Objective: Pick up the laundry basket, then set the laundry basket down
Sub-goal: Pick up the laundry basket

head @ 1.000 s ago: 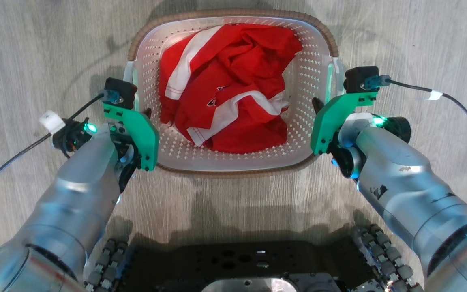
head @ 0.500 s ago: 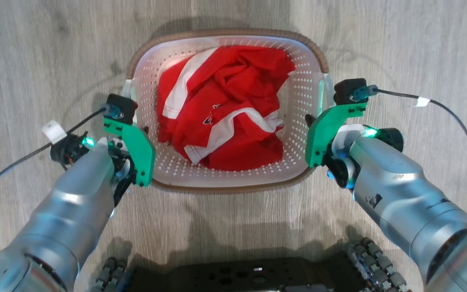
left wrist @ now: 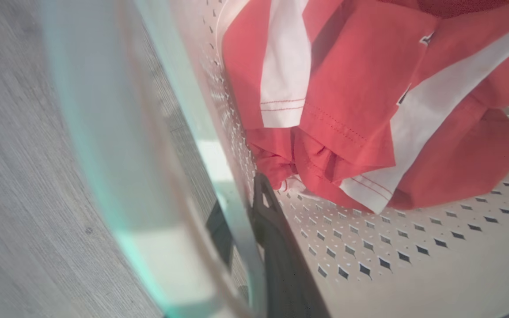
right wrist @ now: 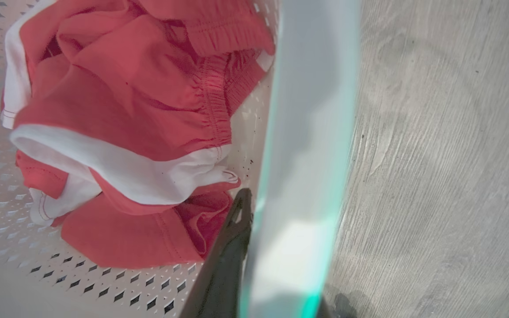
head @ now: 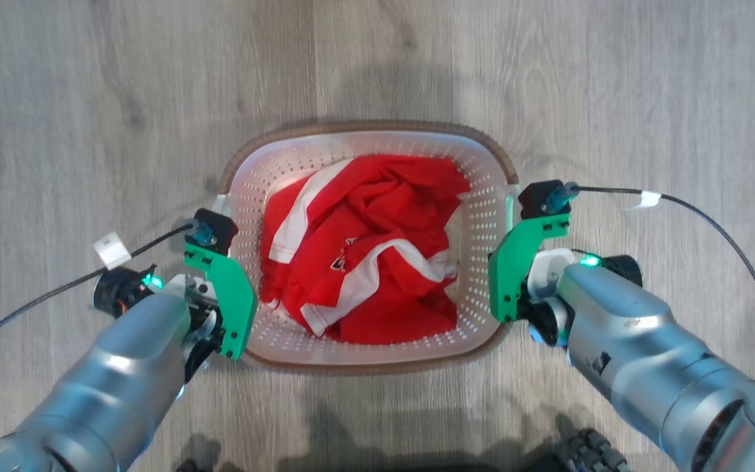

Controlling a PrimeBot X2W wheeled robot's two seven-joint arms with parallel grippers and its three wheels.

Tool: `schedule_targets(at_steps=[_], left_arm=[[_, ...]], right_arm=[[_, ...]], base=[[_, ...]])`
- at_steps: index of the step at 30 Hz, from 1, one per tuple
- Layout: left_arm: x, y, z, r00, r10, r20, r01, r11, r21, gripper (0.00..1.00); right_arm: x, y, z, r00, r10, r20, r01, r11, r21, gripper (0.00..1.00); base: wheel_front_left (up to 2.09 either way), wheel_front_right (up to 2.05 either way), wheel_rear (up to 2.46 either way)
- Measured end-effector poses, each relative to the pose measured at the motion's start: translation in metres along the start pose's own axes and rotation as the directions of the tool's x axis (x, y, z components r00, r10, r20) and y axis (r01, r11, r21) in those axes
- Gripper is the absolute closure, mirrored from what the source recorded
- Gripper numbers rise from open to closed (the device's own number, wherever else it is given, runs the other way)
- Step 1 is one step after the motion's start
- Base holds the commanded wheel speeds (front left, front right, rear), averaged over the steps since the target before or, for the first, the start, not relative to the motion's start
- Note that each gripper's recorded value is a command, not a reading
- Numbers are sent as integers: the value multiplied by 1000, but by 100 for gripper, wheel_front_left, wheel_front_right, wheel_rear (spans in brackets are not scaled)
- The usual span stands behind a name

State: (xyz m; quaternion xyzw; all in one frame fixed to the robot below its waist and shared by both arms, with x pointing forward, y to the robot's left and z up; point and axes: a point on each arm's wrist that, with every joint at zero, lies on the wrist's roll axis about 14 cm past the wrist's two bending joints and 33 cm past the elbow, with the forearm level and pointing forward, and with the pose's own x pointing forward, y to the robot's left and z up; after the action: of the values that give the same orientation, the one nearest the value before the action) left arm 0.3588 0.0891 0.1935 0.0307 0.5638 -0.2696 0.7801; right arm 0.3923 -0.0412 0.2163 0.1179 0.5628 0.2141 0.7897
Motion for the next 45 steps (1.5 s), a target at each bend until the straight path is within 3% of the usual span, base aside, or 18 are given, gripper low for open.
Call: schedule_targets(at_steps=[18,27,45], left_arm=[[-62,-13,6,999,3,41,-7,996,92,100],[-85,-26,-6,999,-10,36,5,990,141,100],[-128,-42,-12,994,10,109,-24,992,124,100]], right_arm=[[-56,42,7,999,32,27,-29,993,-112,100],[-78,55,-18,999,42,-1,-42,997,-70,100],[-102,78,-17,995,80,67,-70,987,-143,100]], base=[[0,0,0],[0,0,0],[0,0,0]])
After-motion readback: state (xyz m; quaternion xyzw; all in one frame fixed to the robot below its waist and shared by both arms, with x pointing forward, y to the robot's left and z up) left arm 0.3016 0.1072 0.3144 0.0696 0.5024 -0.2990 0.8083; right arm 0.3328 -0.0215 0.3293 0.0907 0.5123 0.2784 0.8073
